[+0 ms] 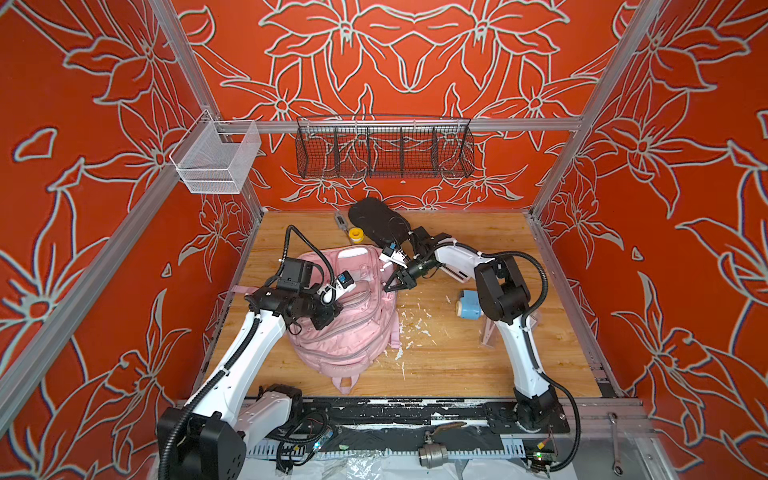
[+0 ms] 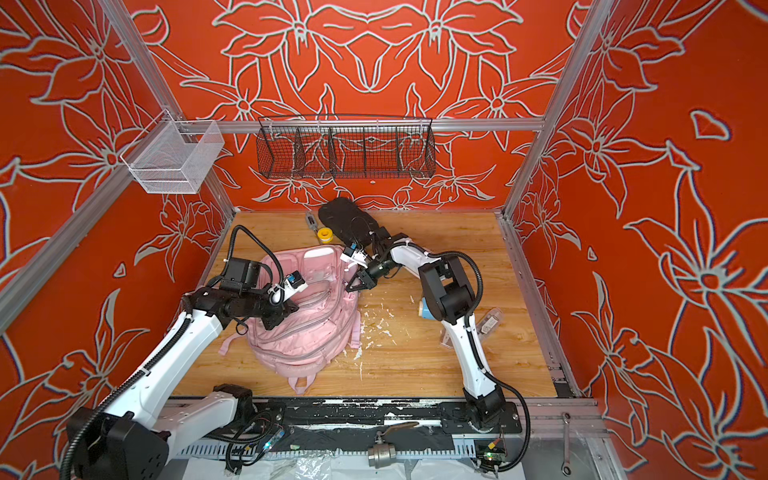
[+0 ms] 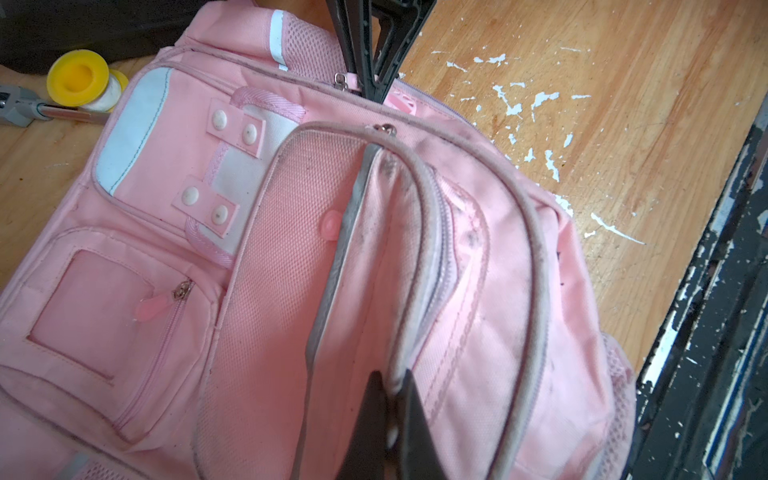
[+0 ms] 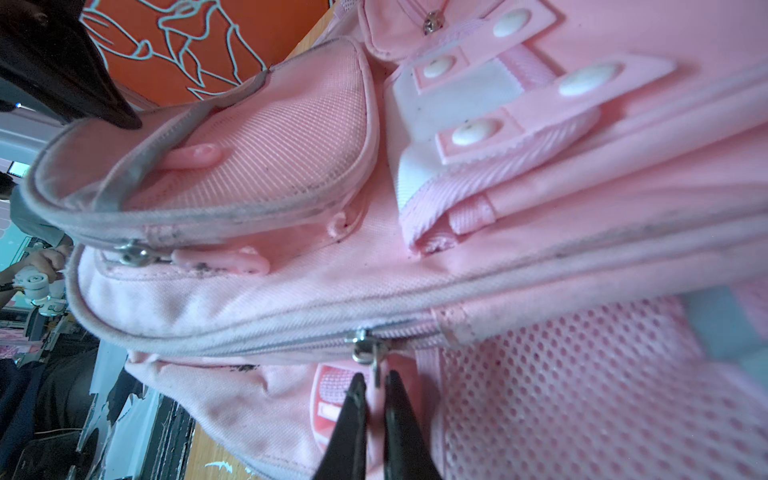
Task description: Pack the student bag
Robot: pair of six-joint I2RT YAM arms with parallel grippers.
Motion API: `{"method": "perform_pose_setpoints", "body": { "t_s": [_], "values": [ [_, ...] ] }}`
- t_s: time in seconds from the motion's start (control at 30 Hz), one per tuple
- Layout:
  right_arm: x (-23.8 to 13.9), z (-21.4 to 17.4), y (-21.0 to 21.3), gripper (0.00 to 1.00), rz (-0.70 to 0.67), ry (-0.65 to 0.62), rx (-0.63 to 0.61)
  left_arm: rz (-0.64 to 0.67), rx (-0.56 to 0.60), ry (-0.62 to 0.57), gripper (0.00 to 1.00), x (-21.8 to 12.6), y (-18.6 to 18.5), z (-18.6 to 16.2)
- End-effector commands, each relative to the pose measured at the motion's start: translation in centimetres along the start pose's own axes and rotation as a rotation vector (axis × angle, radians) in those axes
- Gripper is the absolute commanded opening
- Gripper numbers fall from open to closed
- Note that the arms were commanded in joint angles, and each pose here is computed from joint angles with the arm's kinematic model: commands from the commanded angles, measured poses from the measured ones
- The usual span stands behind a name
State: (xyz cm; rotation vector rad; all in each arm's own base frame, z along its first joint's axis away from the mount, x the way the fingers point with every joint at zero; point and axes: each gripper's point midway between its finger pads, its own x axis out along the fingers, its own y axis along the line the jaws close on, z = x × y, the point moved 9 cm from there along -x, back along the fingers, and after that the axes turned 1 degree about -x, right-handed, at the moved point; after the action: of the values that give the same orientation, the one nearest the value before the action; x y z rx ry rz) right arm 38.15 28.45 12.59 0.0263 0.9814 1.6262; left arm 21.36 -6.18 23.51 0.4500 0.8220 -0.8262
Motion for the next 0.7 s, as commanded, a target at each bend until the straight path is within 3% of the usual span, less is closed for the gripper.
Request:
{"method": "perform_pose_setpoints", "body": {
  "t_s": [0.0,0.2,0.4,0.57,0.67],
  "values": [
    [-0.2,1.0,1.3,0.04,0.029,-0.028,-0.039,0.009,-0.006,-0.029,0.00,-0.3,0.4,0.5],
    [-1.4,2.0,2.7,0.00,-0.068,-0.016,-0.082,0.013,-0.091,-0.018,0.00,-0.5,0.5,0.6],
    [-2.6,2.7,6.4,0.00,-0.133,-0.022,-0.172,0.036,-0.264,-0.004,0.00,-1.0,0.6,0.8],
    [-1.8,2.3,9.8,0.00,-0.127,0.001,-0.202,0.072,-0.365,-0.067,0.00,-1.9,0.6,1.5],
    [-1.9,2.5,10.1,0.00,-0.161,-0.020,-0.155,0.063,-0.423,-0.109,0.00,-2.3,0.3,2.1]
  ]
}}
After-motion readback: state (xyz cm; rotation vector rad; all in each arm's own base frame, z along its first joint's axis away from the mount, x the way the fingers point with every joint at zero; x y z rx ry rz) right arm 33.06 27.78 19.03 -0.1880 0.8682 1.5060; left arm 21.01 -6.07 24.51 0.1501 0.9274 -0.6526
